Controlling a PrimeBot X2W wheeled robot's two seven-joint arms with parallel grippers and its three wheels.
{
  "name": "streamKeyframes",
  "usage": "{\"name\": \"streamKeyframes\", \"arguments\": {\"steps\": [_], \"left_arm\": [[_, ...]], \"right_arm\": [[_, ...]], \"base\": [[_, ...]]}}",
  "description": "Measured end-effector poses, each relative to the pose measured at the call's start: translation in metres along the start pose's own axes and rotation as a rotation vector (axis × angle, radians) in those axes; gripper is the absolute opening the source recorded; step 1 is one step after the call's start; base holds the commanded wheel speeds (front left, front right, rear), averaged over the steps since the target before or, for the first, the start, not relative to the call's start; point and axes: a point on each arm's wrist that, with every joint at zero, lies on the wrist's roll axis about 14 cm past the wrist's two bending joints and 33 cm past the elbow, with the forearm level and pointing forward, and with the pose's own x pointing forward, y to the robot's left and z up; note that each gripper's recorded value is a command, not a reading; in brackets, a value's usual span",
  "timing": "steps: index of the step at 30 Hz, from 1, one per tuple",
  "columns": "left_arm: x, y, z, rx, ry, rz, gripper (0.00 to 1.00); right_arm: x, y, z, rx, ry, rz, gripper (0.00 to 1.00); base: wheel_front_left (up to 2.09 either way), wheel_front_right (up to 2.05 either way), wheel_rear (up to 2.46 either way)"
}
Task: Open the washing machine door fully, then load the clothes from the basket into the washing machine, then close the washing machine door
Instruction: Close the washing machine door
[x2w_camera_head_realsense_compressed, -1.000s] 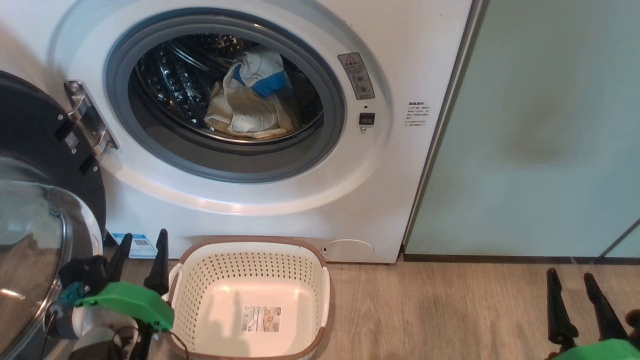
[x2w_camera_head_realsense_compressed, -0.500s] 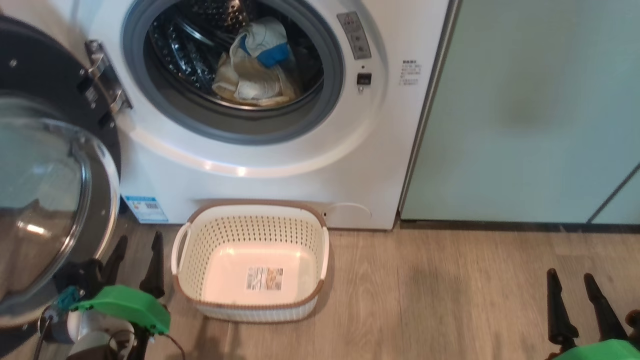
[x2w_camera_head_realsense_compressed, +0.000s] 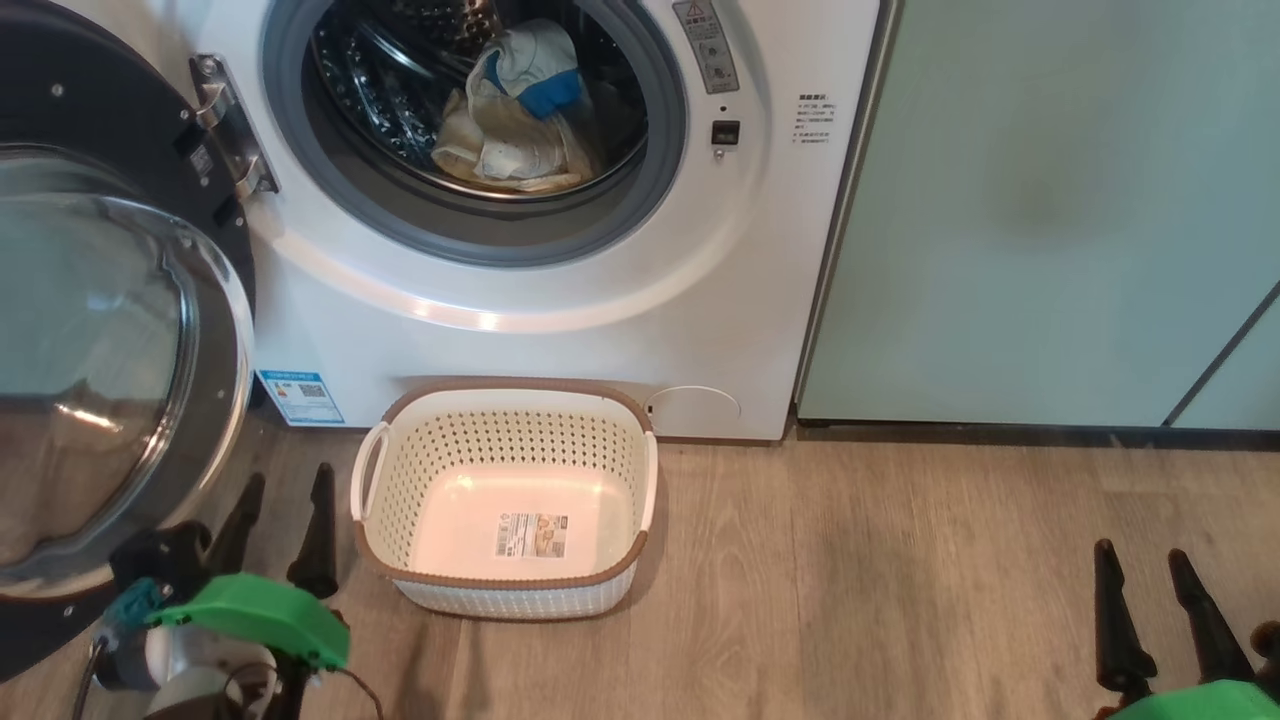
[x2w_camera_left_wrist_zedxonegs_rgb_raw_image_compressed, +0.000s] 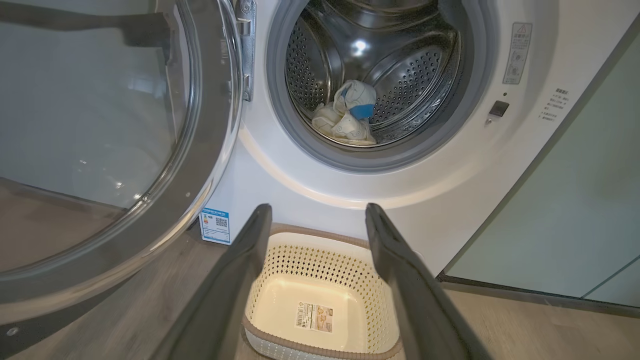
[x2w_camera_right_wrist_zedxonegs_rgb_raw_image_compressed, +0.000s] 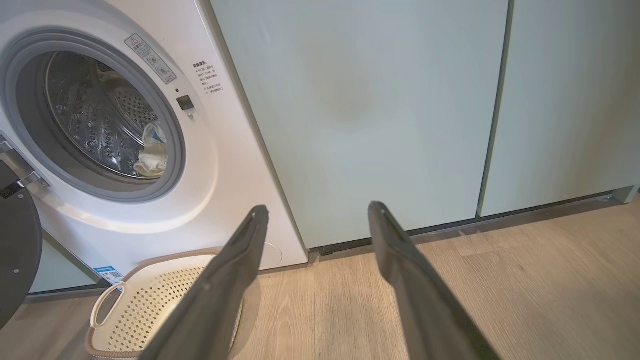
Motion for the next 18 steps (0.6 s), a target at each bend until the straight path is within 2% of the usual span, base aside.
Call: {"name": "streamKeyframes", "arguments": {"steps": [10,18], "left_arm": [[-0.010,0.009,0.001,-0.003,-0.005,0.028,1.00],[-0.026,0.030,0.003,-0.010,-0.015,0.095,1.00]], "right_arm": [[0.006,0.010,-0.001,0.002,0.003,0.030,1.00],[0.018,0.034,-0.008,0.004,0.026,0.103,1.00]], "base": [[0.00,0.00,0.00],[0.00,0.00,0.00]]}}
